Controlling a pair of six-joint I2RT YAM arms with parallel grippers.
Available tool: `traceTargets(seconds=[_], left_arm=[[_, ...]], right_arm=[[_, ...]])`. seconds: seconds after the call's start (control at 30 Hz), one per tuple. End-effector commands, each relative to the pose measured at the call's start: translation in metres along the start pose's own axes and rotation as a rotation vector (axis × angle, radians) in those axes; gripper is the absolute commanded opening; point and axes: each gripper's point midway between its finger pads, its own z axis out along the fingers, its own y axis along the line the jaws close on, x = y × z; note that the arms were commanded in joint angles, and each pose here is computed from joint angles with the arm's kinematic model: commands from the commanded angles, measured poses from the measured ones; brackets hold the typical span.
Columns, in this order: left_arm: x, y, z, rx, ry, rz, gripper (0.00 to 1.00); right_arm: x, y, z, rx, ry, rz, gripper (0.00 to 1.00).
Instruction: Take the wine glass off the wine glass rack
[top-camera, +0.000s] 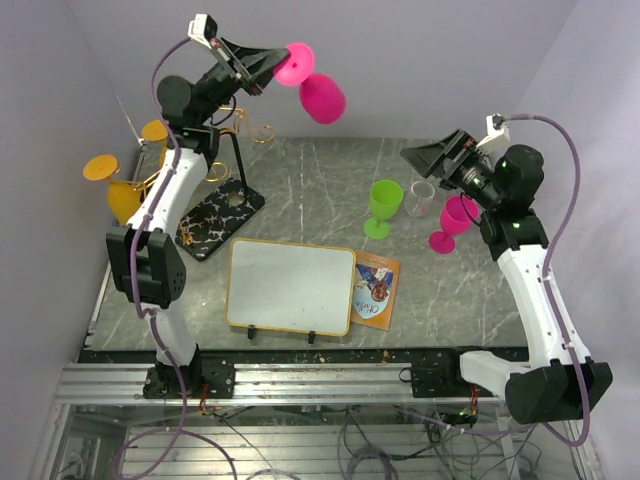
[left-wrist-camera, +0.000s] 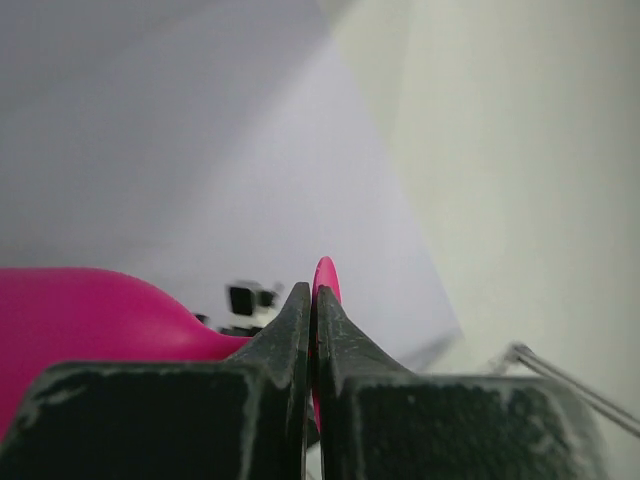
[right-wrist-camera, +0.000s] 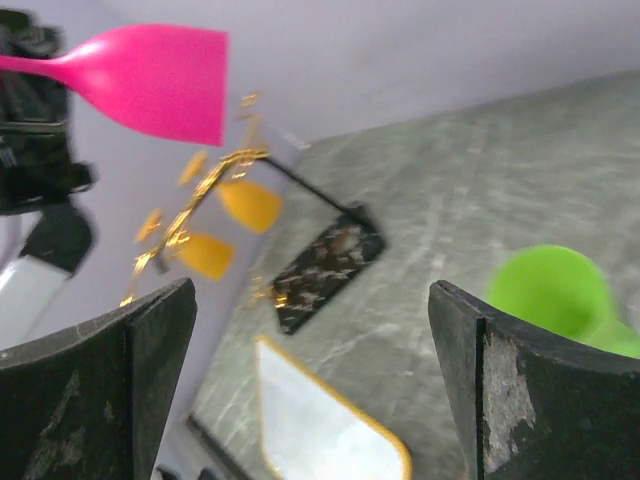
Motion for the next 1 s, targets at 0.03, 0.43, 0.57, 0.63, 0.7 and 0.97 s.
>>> traceTargets(seconds=[0.03, 0.43, 0.57, 0.63, 0.7, 0.97], left_arm=[[0.078, -0.084, -0.021, 0.315, 0.161, -0.034, 0.07], [0.153, -0.082, -0.046, 0.508, 0.218, -0.312, 0.07], [0.161, -0.081, -0.048, 0.542, 0.226, -0.339, 0.07], [0.161, -0.081, -0.049, 0.547, 0.224, -0.341, 0.07], [0.164, -0.08, -0.049, 0.533, 0.228, -0.328, 0.07], [0.18, -0.07, -0.043, 0.46, 0.251, -0.285, 0.11]], right_arm=[[0.004, 0.09, -0.019, -0.546, 0.041, -0.004, 1.0], [0.011, 0.136, -0.065, -0.951, 0.027, 0.106, 0.94], [0.011, 0.144, -0.08, -1.037, 0.042, 0.169, 0.81], [0.009, 0.146, -0.086, -1.065, 0.033, 0.206, 0.77], [0.005, 0.15, -0.096, -1.111, 0.011, 0.24, 0.65], [-0.017, 0.163, -0.103, -1.094, -0.002, 0.371, 0.05]])
